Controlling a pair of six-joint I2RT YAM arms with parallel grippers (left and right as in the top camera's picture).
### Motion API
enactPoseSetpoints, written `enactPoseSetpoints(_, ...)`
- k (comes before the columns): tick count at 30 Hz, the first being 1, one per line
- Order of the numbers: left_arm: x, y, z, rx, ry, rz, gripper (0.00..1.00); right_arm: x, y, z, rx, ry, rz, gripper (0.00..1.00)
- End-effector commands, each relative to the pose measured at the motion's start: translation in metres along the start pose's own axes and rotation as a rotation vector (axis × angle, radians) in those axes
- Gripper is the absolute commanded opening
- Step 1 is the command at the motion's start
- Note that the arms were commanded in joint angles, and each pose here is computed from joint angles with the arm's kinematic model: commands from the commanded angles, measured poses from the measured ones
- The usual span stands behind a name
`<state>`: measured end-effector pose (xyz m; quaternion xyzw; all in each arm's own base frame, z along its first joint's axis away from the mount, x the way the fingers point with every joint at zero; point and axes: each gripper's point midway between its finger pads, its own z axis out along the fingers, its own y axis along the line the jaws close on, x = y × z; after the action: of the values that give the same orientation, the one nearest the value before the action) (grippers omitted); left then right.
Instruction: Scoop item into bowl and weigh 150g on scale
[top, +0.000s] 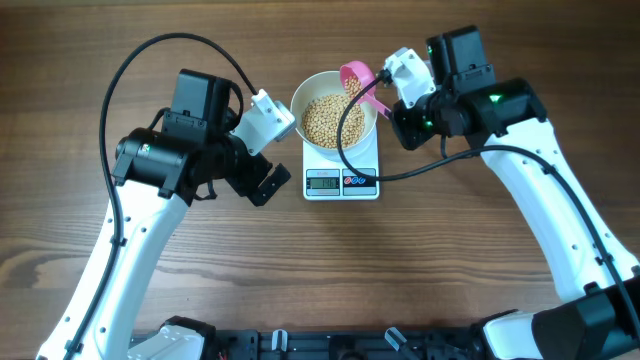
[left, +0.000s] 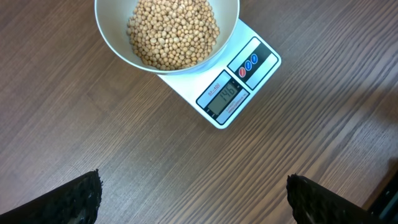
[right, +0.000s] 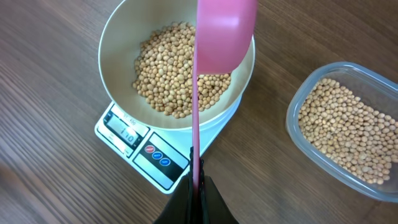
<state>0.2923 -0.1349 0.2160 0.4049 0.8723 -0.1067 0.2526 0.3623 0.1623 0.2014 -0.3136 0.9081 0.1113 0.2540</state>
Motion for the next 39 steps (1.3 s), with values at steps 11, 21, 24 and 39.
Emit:
enactPoseSetpoints(11,-0.001,-0.002,-0.004,0.001,-0.013,0.017,1.0,-0.001,-0.002,-0.002,0.053,0.006,-0.057,0.04)
enactPoseSetpoints(21,-0.001,-0.002,-0.004,0.001,-0.013,0.017,1.0,-0.003,0.003,-0.002,0.024,-0.002,-0.027,0.04)
enactPoseSetpoints(24,-0.001,-0.002,-0.004,0.001,-0.013,0.017,1.0,-0.006,0.011,-0.002,-0.019,-0.019,-0.003,0.04)
enactPoseSetpoints(39,-0.001,-0.002,-0.004,0.001,-0.013,0.017,1.0,-0.006,0.011,-0.002,-0.02,-0.018,0.024,0.04)
